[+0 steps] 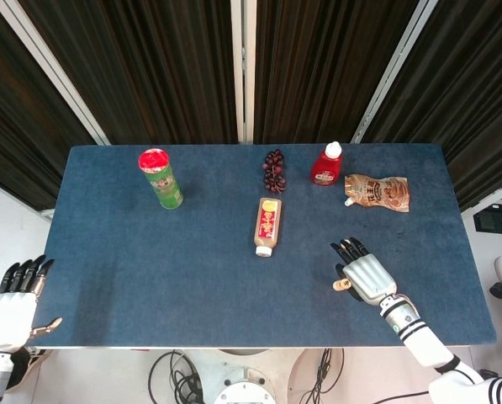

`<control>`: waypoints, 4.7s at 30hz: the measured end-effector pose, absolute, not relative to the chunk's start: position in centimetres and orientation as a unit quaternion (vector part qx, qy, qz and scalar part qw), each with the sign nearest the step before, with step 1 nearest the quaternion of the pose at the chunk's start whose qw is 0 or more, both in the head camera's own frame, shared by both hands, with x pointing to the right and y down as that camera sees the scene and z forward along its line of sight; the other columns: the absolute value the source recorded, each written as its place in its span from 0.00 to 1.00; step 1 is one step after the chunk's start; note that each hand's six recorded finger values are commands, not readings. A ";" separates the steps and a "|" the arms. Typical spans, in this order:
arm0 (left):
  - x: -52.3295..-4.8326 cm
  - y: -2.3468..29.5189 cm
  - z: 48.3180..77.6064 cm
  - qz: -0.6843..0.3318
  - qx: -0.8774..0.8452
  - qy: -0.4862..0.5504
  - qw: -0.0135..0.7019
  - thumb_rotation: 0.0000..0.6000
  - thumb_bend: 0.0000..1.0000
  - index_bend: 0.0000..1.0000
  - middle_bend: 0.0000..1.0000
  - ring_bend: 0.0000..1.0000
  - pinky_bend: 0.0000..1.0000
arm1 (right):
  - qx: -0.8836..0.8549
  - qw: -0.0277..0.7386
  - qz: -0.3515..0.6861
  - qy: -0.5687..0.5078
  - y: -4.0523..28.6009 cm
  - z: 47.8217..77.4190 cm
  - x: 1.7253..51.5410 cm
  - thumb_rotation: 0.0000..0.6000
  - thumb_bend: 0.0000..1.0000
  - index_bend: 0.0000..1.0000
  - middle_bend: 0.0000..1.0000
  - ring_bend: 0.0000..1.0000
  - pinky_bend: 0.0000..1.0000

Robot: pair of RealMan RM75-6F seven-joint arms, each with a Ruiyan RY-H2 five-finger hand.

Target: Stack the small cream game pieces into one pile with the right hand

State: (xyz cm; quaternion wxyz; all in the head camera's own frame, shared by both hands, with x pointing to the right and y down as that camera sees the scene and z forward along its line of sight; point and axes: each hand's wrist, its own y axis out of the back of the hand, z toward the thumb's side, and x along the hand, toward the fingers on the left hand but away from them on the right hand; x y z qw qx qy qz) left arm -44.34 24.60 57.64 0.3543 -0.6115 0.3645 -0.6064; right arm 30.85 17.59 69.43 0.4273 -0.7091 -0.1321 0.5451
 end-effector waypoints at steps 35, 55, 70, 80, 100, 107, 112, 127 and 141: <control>-44.5 24.8 57.4 -0.603 -0.614 0.370 0.350 1.00 0.09 0.00 0.00 0.00 0.00 | -0.704 0.432 0.551 -0.117 17.8 69.8 30.2 1.00 0.17 0.51 0.06 0.00 0.00; -44.6 24.7 57.4 -0.602 -0.615 0.371 0.348 1.00 0.09 0.00 0.00 0.00 0.00 | -0.705 0.433 0.551 -0.113 17.7 69.9 29.8 1.00 0.16 0.42 0.05 0.00 0.00; -44.4 24.7 57.1 -0.598 -0.617 0.373 0.350 1.00 0.09 0.00 0.00 0.00 0.00 | -0.719 0.426 0.538 -0.114 18.2 69.1 29.2 1.00 0.15 0.33 0.04 0.00 0.00; -44.7 24.8 57.1 -0.602 -0.615 0.374 0.347 1.00 0.09 0.00 0.00 0.00 0.00 | -0.714 0.428 0.541 -0.120 17.7 69.9 28.7 1.00 0.15 0.32 0.03 0.00 0.00; -44.8 24.9 57.0 -0.599 -0.616 0.376 0.346 1.00 0.09 0.00 0.00 0.00 0.00 | -0.721 0.421 0.521 -0.175 16.1 67.0 29.1 1.00 0.14 0.32 0.03 0.00 0.00; -44.6 24.8 57.1 -0.598 -0.617 0.375 0.348 1.00 0.09 0.00 0.00 0.00 0.00 | -0.687 0.418 0.557 -0.209 12.9 67.7 31.7 1.00 0.13 0.32 0.04 0.00 0.00; -44.7 24.8 57.1 -0.600 -0.617 0.374 0.346 1.00 0.09 0.00 0.00 0.00 0.00 | -0.665 0.410 0.586 -0.214 11.3 69.9 33.0 1.00 0.12 0.32 0.03 0.00 0.00; -45.1 24.8 57.5 -0.605 -0.618 0.372 0.338 1.00 0.09 0.00 0.00 0.00 0.00 | -0.649 0.390 0.616 -0.217 10.4 75.5 32.3 1.00 0.17 0.35 0.05 0.00 0.00; -45.2 24.7 57.5 -0.605 -0.619 0.374 0.334 1.00 0.09 0.00 0.00 0.00 0.00 | -0.647 0.389 0.621 -0.211 10.6 76.6 31.7 1.00 0.22 0.44 0.06 0.00 0.00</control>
